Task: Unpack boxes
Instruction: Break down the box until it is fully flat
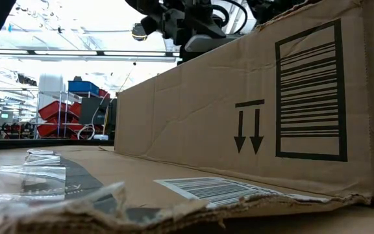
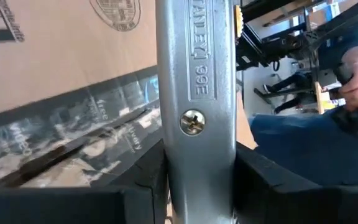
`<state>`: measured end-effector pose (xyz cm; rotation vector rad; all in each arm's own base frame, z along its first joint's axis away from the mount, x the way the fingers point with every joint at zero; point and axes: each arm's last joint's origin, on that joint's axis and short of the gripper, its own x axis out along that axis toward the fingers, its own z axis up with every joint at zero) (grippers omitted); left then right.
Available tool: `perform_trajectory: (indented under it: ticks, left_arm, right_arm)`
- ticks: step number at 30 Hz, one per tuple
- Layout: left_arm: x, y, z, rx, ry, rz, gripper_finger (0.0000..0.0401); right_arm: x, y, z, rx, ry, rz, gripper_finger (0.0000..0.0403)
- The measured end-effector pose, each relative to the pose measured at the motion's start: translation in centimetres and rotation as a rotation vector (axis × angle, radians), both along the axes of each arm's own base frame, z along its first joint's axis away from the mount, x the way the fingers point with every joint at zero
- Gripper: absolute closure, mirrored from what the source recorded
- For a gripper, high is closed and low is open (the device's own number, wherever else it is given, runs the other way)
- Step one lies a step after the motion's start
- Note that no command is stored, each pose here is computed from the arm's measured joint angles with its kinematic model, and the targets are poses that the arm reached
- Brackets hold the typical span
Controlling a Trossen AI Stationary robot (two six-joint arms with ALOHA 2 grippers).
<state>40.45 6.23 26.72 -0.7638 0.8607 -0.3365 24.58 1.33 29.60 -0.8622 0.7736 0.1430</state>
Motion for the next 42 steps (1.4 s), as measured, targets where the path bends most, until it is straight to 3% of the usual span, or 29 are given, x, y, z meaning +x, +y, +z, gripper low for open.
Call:
perform_trajectory:
  ticks: [5, 10, 13, 17, 23, 28, 34, 42]
  left_arm:
    - [-0.2, -1.0, -0.3, 0.042, 0.041, -0.009, 0.0294]
    - [-0.6, -3.4, 0.0, 0.139, 0.09, 0.007, 0.0294]
    - [-0.8, -5.3, 1.1, 0.177, 0.084, 0.025, 0.0294]
    - [-1.2, -8.0, 2.5, 0.254, 0.12, 0.043, 0.0294]
    - [-2.9, -11.2, 2.5, 0.397, 0.283, 0.022, 0.0294]
    - [-3.9, -13.6, 2.2, 0.395, 0.362, 0.0, 0.0294]
    - [-4.3, -15.8, 1.6, 0.374, 0.414, 0.013, 0.0294]
    - [-3.5, -16.4, -0.7, 0.502, 0.454, 0.017, 0.0294]
  right_arm:
    - [-2.7, 0.0, 1.6, 0.146, 0.059, -0.177, 0.0303]
    - [-6.2, 0.0, 2.6, 0.438, 0.068, -0.366, 0.0302]
    - [-7.8, 0.3, 3.2, 0.588, 0.058, -0.434, 0.0301]
    - [-9.3, 1.3, 3.4, 0.671, 0.052, -0.437, 0.0301]
    - [-9.8, 3.6, -0.2, 0.717, 0.14, -0.39, 0.0301]
    - [-9.1, 5.1, -3.1, 0.704, 0.176, -0.33, 0.0301]
    - [-8.0, 4.5, -4.0, 0.634, 0.14, -0.355, 0.0301]
    - [-6.7, 3.6, -6.7, 0.619, 0.148, -0.428, 0.0301]
